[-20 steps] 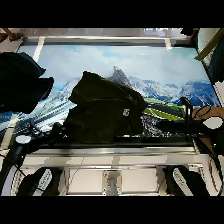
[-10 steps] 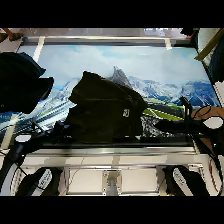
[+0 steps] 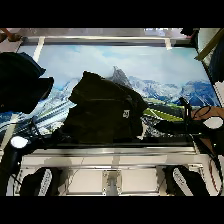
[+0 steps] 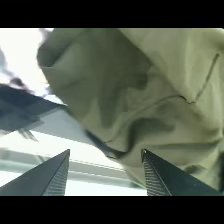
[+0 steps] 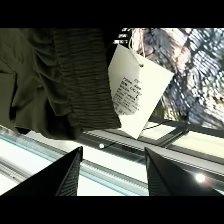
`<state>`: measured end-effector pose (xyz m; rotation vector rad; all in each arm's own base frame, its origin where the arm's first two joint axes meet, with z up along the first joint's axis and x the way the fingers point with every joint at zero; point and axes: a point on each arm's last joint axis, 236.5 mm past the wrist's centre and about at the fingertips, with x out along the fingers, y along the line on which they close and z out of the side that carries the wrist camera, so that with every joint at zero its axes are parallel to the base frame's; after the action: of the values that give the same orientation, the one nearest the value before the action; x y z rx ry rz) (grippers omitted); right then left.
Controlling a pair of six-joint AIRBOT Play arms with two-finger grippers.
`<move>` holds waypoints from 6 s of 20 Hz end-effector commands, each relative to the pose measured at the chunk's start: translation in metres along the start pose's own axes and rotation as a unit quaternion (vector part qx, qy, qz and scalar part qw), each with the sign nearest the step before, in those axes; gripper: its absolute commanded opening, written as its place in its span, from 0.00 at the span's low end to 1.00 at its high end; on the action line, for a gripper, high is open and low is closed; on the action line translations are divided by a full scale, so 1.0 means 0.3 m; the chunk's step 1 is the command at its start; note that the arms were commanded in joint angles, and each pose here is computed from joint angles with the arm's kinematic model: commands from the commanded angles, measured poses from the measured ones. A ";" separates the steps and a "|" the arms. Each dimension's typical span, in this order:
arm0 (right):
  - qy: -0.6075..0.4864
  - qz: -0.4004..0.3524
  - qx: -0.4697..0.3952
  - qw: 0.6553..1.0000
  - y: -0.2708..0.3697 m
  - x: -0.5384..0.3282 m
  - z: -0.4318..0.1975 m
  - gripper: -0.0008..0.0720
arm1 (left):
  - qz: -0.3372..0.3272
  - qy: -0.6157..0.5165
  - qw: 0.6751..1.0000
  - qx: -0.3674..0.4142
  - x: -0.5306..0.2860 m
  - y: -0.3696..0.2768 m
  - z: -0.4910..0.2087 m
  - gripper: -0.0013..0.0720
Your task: Fold the clothes and pants, and hang the long-sleeved shirts on hangers.
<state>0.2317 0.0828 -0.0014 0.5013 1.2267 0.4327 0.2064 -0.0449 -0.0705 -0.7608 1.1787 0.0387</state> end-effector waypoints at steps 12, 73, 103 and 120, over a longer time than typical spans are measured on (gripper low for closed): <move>-0.006 -0.003 0.000 1.000 -0.004 0.000 0.009 0.62 | -0.014 -0.041 0.981 -0.188 0.096 0.028 0.123 0.70; -0.086 0.192 0.120 0.970 0.217 0.365 0.089 0.05 | -0.147 -0.062 0.982 -0.099 0.114 -0.164 0.224 0.03; -0.095 0.055 -0.135 0.985 0.533 -0.195 0.382 0.05 | 0.010 -0.161 0.956 0.246 -0.634 -0.641 0.815 0.03; -0.220 -0.011 -0.042 0.975 0.143 0.205 1.180 0.05 | 0.023 -0.112 0.963 0.245 0.041 -0.655 0.994 0.03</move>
<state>0.5773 0.1196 0.0455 0.5321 0.7867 0.3053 0.5371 -0.0447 0.0474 -0.2860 0.9790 -0.1349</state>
